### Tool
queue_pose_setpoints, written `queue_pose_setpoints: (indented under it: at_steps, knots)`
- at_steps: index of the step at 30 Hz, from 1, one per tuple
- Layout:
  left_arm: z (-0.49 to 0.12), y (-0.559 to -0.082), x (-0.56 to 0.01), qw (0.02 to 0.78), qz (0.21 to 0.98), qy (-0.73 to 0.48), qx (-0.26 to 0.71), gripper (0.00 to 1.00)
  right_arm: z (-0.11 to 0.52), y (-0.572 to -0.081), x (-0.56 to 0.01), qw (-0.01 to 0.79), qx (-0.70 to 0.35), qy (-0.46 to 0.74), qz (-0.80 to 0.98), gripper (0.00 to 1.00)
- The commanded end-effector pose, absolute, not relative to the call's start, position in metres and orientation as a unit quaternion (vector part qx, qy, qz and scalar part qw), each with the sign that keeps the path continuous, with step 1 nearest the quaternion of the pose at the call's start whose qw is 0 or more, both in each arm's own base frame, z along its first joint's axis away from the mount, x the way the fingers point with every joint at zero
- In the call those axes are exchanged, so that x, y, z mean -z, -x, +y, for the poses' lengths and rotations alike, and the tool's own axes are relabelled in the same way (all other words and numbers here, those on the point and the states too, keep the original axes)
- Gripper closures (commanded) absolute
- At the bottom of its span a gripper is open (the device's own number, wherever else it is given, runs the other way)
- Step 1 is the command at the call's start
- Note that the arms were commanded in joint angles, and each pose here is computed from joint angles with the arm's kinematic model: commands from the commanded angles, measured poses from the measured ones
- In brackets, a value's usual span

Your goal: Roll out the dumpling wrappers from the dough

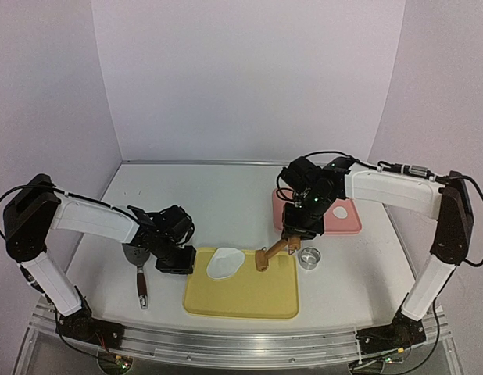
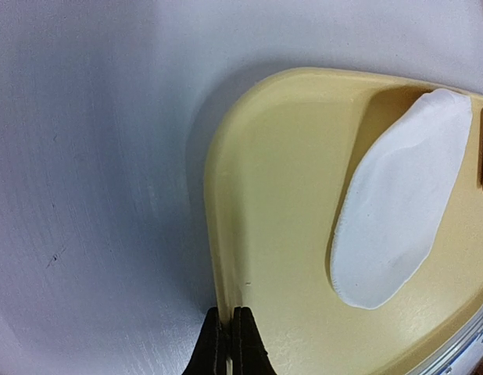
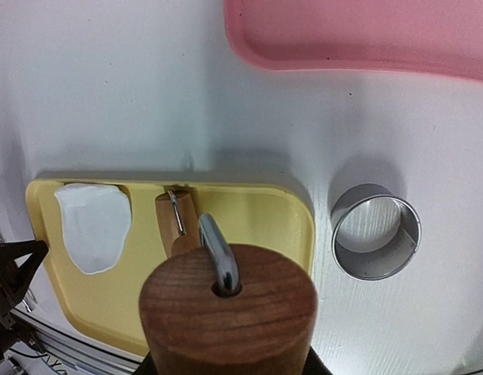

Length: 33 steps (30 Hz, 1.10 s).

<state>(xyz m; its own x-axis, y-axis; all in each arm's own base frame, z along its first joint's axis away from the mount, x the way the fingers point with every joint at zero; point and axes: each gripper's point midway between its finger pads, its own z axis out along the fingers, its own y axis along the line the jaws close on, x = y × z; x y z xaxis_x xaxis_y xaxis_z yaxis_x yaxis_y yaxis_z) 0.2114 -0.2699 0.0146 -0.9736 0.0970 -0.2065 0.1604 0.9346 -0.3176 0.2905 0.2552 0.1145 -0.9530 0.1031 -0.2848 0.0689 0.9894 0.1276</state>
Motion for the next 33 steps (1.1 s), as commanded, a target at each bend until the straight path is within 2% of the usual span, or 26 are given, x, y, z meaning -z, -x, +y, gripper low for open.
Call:
queue_pose_setpoints:
  at_steps: [1, 5, 6, 8, 9, 10, 11, 16, 18, 22, 28, 33]
  knots:
    - [-0.266, -0.209, -0.026, 0.1, 0.979, -0.064, 0.168, 1.0, 0.201, -0.269, -0.104, 0.119, 0.069, -0.013, 0.99, 1.0]
    - [-0.273, -0.214, -0.039, 0.108, 0.975, -0.062, 0.181, 0.94, 0.235, -0.275, -0.158, 0.145, -0.034, 0.009, 0.989, 1.0]
    - [-0.277, -0.218, -0.048, 0.116, 0.973, -0.063, 0.188, 0.86, 0.241, -0.277, -0.184, 0.165, -0.067, 0.007, 0.984, 1.0]
    - [-0.281, -0.221, -0.057, 0.123, 0.971, -0.063, 0.194, 0.77, 0.243, -0.278, -0.205, 0.182, -0.088, 0.002, 0.979, 1.0]
    - [-0.285, -0.227, -0.068, 0.133, 0.969, -0.063, 0.199, 0.65, 0.238, -0.279, -0.227, 0.203, -0.098, -0.006, 0.974, 1.0]
    - [-0.288, -0.23, -0.074, 0.141, 0.967, -0.063, 0.202, 0.61, 0.235, -0.279, -0.234, 0.212, -0.098, -0.009, 0.972, 1.0]
    - [-0.291, -0.235, -0.086, 0.151, 0.965, -0.065, 0.205, 0.51, 0.226, -0.28, -0.247, 0.229, -0.096, -0.019, 0.969, 1.0]
    - [-0.302, -0.25, -0.128, 0.188, 0.954, -0.073, 0.222, 0.24, 0.159, -0.285, -0.267, 0.287, -0.035, -0.072, 0.954, 1.0]
    - [-0.303, -0.254, -0.138, 0.197, 0.951, -0.075, 0.226, 0.18, 0.136, -0.284, -0.265, 0.29, -0.023, -0.094, 0.952, 1.0]
    - [-0.297, -0.263, -0.155, 0.21, 0.947, -0.065, 0.233, 0.11, 0.082, -0.282, -0.251, 0.286, 0.023, -0.139, 0.948, 1.0]
    - [-0.284, -0.273, -0.163, 0.218, 0.938, -0.038, 0.268, 0.09, 0.009, -0.274, -0.212, 0.248, 0.02, -0.273, 0.929, 1.0]
    - [-0.275, -0.273, -0.165, 0.224, 0.936, -0.025, 0.271, 0.09, 0.0, -0.262, -0.172, 0.229, -0.038, -0.368, 0.9, 1.0]
